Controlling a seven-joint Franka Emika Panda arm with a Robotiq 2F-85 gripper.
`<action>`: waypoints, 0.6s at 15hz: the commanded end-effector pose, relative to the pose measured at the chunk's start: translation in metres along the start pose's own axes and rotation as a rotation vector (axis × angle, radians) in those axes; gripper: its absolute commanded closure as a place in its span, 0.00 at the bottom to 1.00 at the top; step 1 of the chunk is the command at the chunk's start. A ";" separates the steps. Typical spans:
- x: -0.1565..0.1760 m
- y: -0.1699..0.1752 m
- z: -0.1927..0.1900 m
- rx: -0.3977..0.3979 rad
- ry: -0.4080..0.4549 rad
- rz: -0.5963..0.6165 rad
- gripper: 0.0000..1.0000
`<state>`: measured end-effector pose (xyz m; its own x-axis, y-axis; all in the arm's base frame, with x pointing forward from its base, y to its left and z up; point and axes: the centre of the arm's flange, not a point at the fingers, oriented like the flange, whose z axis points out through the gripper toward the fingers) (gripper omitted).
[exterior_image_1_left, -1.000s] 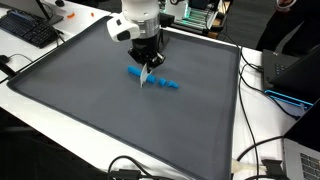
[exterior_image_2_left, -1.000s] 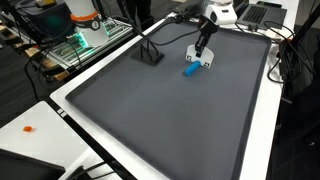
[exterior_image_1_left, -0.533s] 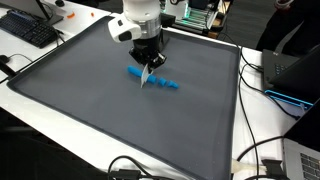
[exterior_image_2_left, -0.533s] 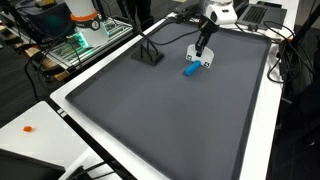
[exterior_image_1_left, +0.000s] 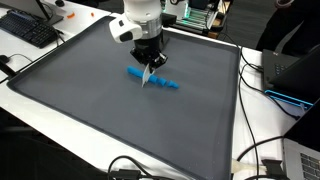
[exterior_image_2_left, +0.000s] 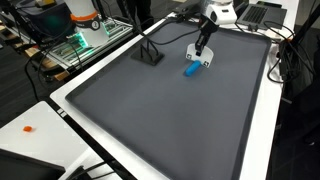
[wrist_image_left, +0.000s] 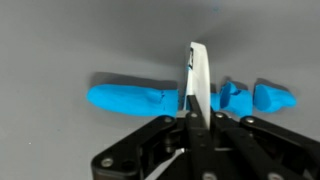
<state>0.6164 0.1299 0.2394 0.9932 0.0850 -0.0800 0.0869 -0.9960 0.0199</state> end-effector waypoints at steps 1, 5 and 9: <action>-0.011 -0.009 0.016 0.031 -0.071 -0.001 0.99; -0.011 -0.009 0.014 0.015 -0.059 -0.007 0.99; -0.009 0.000 0.001 -0.006 -0.037 -0.003 0.99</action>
<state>0.6144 0.1324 0.2402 0.9916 0.0870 -0.0959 0.0892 -0.9959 0.0181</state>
